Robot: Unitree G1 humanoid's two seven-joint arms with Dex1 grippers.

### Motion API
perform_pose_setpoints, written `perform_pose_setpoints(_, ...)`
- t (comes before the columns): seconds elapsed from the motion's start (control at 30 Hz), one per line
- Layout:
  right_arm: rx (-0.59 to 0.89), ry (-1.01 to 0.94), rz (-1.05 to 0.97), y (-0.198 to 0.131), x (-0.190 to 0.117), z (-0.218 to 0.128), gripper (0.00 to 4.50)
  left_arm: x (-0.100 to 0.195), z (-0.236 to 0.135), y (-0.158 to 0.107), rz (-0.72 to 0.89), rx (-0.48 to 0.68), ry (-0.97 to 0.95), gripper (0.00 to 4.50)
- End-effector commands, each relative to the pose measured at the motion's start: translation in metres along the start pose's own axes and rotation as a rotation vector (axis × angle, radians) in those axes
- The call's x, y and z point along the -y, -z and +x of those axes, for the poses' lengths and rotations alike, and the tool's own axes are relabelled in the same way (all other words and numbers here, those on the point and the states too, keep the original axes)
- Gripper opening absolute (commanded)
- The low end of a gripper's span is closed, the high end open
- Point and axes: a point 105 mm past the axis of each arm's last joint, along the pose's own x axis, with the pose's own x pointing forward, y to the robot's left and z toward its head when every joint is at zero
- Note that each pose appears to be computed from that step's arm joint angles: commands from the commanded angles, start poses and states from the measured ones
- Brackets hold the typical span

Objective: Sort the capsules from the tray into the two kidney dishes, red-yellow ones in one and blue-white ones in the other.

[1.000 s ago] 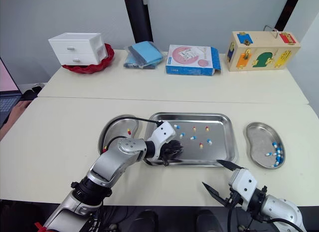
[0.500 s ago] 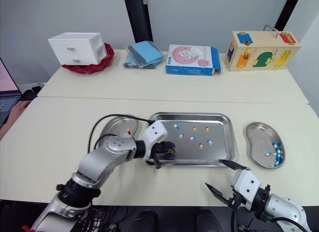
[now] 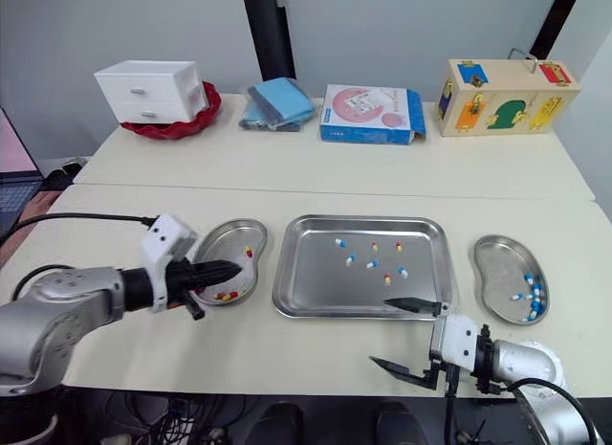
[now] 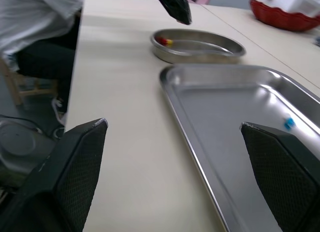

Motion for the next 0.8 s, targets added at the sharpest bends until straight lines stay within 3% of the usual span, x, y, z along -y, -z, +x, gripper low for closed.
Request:
perform_pose_setpoints(0.03, 0.071, -0.045, -0.025, -0.017, 0.001, 0.012, 4.5, -0.004, -0.012, -0.008, 0.028, 0.055, -0.036, 0.03)
perform_pose_setpoints(0.5, 0.132, -0.014, -0.039, -0.036, 0.013, 0.028, 4.5, -0.025, -0.012, -0.005, 0.043, 0.111, -0.134, 0.03)
perform_pose_setpoints(0.63, 0.128, -0.006, -0.041, -0.037, 0.016, 0.029, 4.5, -0.03, -0.014, -0.008, 0.054, 0.123, -0.139, 1.07)
perform_pose_setpoints(0.8, 0.122, -0.004, -0.043, -0.037, 0.018, 0.03, 4.5, -0.031, -0.014, -0.009, 0.068, 0.128, -0.131, 2.77)
